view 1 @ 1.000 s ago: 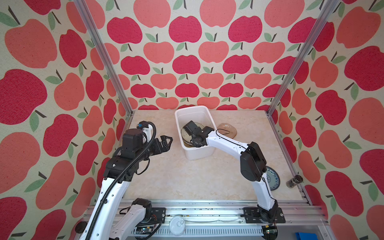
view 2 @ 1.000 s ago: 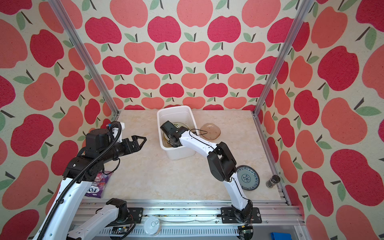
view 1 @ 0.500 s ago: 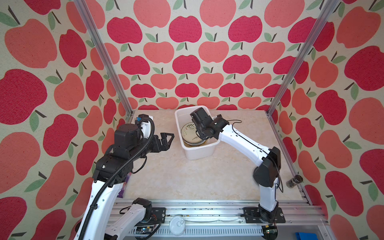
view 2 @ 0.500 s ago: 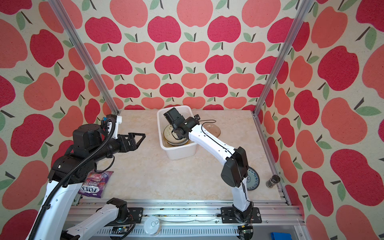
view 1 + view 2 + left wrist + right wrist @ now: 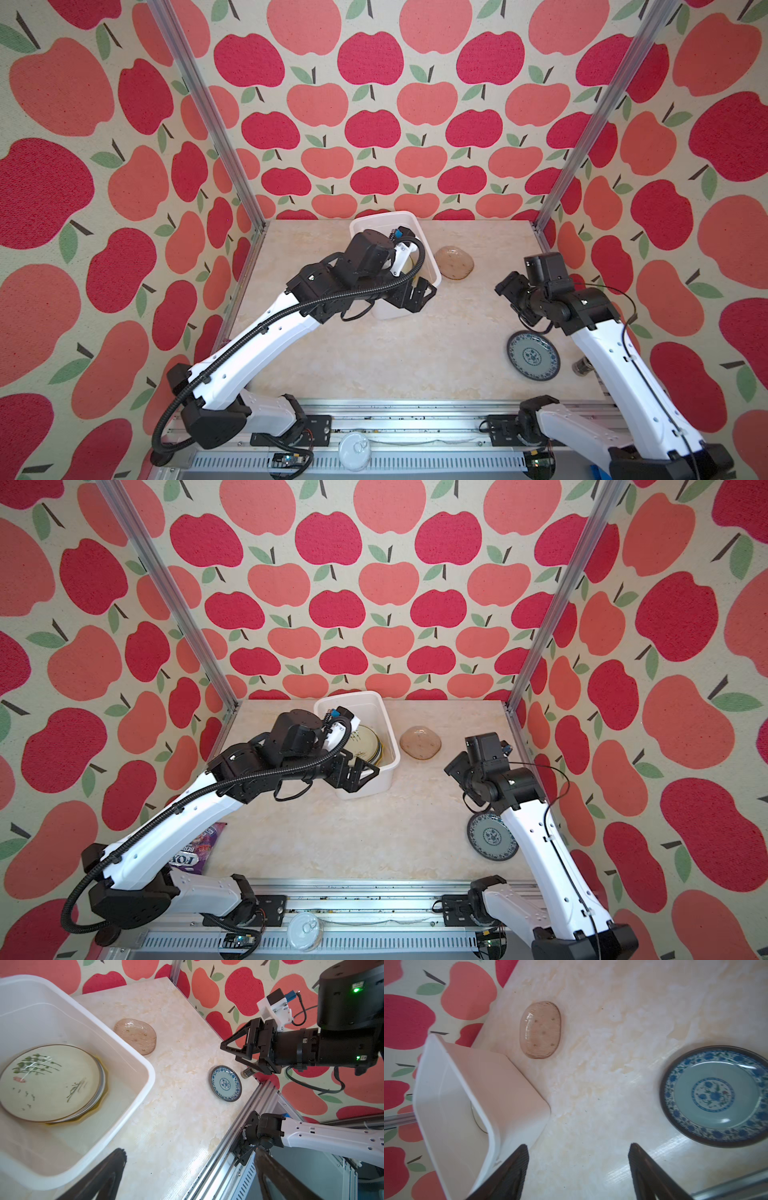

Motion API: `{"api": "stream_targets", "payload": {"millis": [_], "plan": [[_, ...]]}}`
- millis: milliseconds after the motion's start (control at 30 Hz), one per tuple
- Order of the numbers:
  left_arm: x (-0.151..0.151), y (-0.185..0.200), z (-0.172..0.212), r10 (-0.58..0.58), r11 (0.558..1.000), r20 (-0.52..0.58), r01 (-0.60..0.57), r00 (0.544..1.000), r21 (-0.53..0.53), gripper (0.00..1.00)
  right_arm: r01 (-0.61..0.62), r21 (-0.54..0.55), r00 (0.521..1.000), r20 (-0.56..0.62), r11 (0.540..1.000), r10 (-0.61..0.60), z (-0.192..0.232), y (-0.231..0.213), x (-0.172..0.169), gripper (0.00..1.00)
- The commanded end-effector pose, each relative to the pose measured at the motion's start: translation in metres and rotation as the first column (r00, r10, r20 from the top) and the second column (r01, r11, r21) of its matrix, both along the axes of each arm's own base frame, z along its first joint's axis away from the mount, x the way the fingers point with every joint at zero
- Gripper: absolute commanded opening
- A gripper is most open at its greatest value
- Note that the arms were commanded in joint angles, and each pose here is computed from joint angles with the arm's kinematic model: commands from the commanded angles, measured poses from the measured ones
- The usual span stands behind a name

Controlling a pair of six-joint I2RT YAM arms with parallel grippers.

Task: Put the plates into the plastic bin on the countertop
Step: 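Move the right gripper to the blue-and-white floral plate on the table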

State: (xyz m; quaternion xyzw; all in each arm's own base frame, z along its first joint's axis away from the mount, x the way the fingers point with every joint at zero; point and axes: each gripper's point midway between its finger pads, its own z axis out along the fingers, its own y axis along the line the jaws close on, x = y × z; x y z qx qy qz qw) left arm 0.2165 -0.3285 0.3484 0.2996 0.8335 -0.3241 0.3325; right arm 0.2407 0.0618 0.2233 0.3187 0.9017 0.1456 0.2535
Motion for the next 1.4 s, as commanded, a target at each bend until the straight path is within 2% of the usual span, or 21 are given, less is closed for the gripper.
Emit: {"api": "stream_targets", "payload": {"millis": [0, 133, 267, 367, 567, 767, 1000, 1367], "plan": [[-0.003, -0.038, 0.015, -0.059, 0.996, 0.059, 0.063, 0.996, -0.057, 0.99, -0.132, -0.048, 0.964, -0.24, 0.99, 0.117, -0.043, -0.022, -0.063, 0.8], [-0.02, -0.078, -0.007, -0.177, 0.984, 0.028, 0.178, 0.984, -0.028, 0.99, -0.069, -0.071, 0.937, -0.348, 0.995, 0.04, -0.076, -0.046, -0.087, 0.84], [-0.032, -0.099, -0.027, -0.254, 0.967, -0.008, 0.254, 0.967, 0.017, 0.99, 0.015, -0.097, 0.91, -0.411, 0.995, -0.054, -0.106, -0.062, -0.095, 0.85], [-0.038, -0.106, -0.032, -0.278, 0.96, -0.023, 0.279, 0.96, 0.026, 0.99, 0.08, -0.113, 0.888, -0.443, 0.99, -0.123, -0.124, -0.072, -0.097, 0.86], [-0.042, -0.095, -0.035, -0.27, 0.961, -0.038, 0.271, 0.962, 0.047, 0.99, 0.159, -0.181, 0.847, -0.481, 0.971, -0.229, -0.149, -0.095, -0.105, 0.88], [-0.041, -0.094, -0.044, -0.264, 0.96, -0.073, 0.269, 0.962, 0.075, 0.99, 0.177, -0.202, 0.846, -0.468, 0.963, -0.254, -0.151, -0.103, -0.102, 0.9], [-0.04, -0.105, -0.043, -0.259, 0.961, -0.114, 0.268, 0.959, 0.067, 0.99, 0.289, -0.166, 0.838, -0.433, 0.943, -0.333, -0.156, -0.108, -0.103, 0.91], [-0.038, -0.098, -0.042, -0.236, 0.964, -0.127, 0.248, 0.963, 0.091, 0.99, 0.471, -0.108, 0.787, -0.397, 0.876, -0.472, -0.18, -0.114, -0.102, 0.89]]}}
